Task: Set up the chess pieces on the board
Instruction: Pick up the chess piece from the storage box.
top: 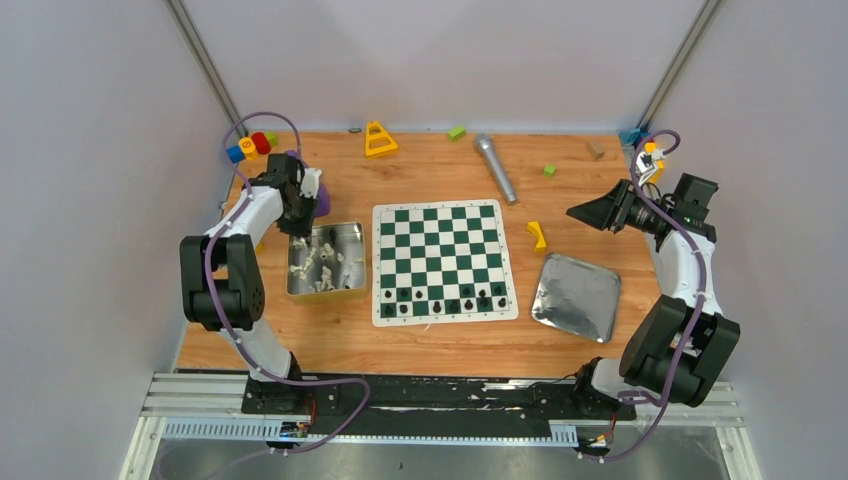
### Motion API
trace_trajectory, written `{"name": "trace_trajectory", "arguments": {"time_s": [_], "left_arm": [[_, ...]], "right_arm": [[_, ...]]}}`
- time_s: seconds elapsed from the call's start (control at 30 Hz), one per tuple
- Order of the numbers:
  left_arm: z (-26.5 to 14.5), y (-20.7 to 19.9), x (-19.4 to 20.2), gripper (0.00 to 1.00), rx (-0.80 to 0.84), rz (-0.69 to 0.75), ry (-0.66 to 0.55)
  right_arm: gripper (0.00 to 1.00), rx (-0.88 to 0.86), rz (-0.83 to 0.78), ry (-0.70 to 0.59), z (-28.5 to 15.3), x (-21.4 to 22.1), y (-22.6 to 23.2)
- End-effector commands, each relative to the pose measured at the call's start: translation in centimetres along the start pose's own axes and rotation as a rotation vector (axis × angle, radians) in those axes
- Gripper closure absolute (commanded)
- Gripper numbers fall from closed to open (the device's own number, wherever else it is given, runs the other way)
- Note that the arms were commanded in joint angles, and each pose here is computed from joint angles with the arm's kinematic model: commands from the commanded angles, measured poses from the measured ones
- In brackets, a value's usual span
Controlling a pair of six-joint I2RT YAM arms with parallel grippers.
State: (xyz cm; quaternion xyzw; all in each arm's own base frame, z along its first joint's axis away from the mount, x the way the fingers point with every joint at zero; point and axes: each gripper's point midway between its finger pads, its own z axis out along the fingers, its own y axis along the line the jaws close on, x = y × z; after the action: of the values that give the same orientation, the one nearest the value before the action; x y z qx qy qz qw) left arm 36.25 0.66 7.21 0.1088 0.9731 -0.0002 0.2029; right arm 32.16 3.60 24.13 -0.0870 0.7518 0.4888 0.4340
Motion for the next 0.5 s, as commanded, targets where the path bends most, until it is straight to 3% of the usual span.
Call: {"name": "trace_trajectory", "arguments": {"time_s": [0.0,0.47], "left_arm": [[1.1,1.2,-1.6,0.66,-0.016,-0.067,-0.072],[3.4,0.9,-0.9,0.70,-0.004,-0.151,-0.106]], "right_arm": [[0.51,-0.019,-0.044,-0.002,0.1,-0.2,0.2],[0.51,-0.032,-0.039,0.000,0.1,-0.1,0.2]]}}
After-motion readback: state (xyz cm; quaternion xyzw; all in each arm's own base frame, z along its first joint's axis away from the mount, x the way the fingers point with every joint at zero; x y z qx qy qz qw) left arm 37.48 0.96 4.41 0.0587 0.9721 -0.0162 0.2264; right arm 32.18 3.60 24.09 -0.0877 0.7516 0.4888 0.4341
